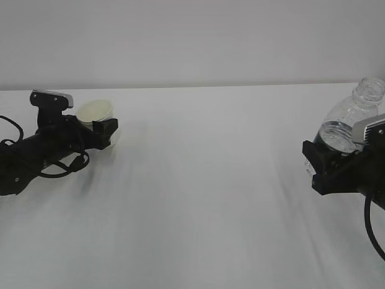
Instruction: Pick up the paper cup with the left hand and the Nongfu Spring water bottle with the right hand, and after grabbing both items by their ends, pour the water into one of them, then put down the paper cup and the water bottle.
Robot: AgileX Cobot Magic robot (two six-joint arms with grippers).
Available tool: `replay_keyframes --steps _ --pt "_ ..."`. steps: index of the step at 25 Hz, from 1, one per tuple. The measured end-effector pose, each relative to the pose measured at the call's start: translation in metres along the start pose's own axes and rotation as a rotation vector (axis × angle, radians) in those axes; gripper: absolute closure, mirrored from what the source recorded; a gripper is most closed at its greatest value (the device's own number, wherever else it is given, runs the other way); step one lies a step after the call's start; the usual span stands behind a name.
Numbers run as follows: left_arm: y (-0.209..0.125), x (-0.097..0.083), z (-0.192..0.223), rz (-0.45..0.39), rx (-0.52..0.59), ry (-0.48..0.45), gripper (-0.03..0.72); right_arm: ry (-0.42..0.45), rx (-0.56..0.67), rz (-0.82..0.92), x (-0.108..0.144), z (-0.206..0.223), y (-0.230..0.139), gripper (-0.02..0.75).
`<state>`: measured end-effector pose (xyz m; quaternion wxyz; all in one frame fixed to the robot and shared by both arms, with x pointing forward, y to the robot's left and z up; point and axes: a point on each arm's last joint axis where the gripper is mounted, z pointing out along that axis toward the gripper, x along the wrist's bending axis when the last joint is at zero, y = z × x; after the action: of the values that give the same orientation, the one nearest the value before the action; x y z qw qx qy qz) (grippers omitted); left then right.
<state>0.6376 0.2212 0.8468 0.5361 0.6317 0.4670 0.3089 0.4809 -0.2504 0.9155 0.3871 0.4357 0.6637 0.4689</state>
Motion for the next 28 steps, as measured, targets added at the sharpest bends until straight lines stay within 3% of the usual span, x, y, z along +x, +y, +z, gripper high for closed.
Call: replay_keyframes --steps 7,16,28 --pt "0.010 -0.009 -0.012 0.021 0.007 -0.053 0.133 0.001 0.002 -0.001 0.000 0.000 0.000 0.253" --pt "0.032 -0.024 -0.035 0.073 -0.007 -0.141 0.165 0.002 0.004 -0.001 0.000 0.000 0.000 0.253" --pt "0.049 -0.054 -0.055 0.122 0.050 -0.437 0.166 0.035 0.012 -0.022 0.003 0.001 0.000 0.253"
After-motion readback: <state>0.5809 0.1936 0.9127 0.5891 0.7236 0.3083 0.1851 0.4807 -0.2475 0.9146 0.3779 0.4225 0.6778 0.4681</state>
